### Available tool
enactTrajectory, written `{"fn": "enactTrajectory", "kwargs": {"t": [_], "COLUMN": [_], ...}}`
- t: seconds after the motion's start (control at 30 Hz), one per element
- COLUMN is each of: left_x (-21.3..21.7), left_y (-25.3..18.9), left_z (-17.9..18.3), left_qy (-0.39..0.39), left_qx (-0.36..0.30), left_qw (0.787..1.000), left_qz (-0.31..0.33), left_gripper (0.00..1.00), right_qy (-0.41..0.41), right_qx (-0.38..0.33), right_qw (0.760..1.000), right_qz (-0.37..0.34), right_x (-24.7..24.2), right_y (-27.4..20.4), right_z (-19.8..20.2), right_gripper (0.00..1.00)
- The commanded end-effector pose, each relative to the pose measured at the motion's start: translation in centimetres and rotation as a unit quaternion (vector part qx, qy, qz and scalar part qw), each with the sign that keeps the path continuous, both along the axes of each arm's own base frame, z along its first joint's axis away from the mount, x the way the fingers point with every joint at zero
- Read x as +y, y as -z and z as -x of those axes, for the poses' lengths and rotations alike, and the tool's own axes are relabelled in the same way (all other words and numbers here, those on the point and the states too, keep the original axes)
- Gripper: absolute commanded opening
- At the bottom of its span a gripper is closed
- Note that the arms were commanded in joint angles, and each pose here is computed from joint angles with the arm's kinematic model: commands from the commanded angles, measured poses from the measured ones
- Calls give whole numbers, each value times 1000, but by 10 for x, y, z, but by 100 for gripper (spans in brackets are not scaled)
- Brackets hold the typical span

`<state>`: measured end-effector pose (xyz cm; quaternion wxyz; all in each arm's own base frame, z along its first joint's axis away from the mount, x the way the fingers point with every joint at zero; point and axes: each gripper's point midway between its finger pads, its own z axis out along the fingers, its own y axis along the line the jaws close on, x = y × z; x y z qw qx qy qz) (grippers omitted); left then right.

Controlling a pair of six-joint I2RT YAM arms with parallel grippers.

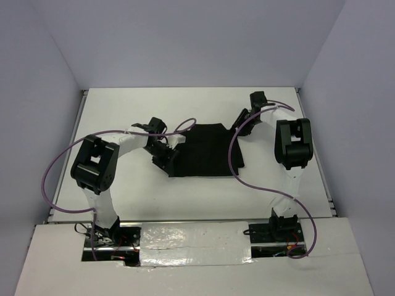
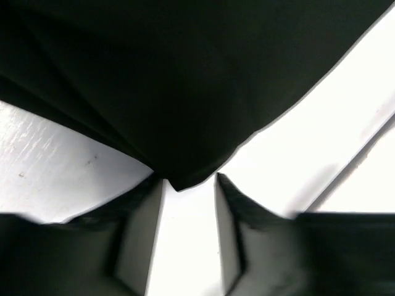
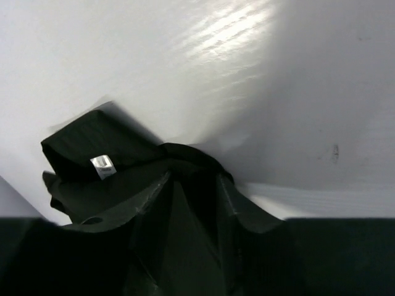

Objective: Fold and stack the long sleeve shirts
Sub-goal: Fold the shirt

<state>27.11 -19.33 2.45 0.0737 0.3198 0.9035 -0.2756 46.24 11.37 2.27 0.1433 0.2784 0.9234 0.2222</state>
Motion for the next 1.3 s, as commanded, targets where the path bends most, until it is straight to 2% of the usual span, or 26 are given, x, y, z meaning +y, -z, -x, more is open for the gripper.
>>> {"fn": "enactTrajectory", "kwargs": {"t": [0.0,0.07,0.2,0.27,0.33,0.47,0.6,0.73,0.8,0.93,1.03,1.1,1.13,1.17,1.27], "left_x": [-3,-3,3,5,2,3,3,8,8,9,10,11,9,8,4], "left_y": [-16,-36,-75,-97,-104,-72,-49,-35,-20,-3,-11,-12,-13,-14,-18], "left_z": [-3,-21,-53,-72,-87,-129,-152,-172,-175,-172,-174,-174,-174,-174,-173], "left_qy": [20,18,6,-13,-27,-99,-137,-152,-168,-178,-179,-181,-179,-178,-178], "left_qx": [-2,-25,-67,-91,-108,-99,-83,-104,-84,-69,-92,-94,-93,-92,-89], "left_qw": [1000,999,997,994,991,989,986,983,982,982,980,979,979,980,980], "left_qz": [8,20,40,59,74,47,41,18,9,1,5,7,10,13,26], "left_gripper": [55,64,66,74,78,77,77,78,78,75,73,66,54,50,41], "right_qy": [-13,-35,-61,-71,-73,-83,-85,-90,-95,-101,-101,-100,-100,-101,-101], "right_qx": [-32,-43,-71,-78,-67,-66,-45,-61,-52,-60,-66,-66,-67,-67,-67], "right_qw": [999,998,993,990,989,990,990,990,990,990,988,987,987,987,987], "right_qz": [-1,14,72,96,106,96,103,95,86,81,94,103,106,107,110], "right_x": [-2,-5,-22,-30,-35,-33,-37,-36,-33,-32,-37,-41,-42,-42,-44], "right_y": [-16,-26,-54,-69,-65,-69,-56,-61,-55,-57,-61,-62,-63,-64,-65], "right_z": [-6,-4,2,14,32,68,104,121,130,139,143,144,144,144,145], "right_gripper": [46,50,55,56,58,58,59,61,61,61,62,62,62,62,62]}}
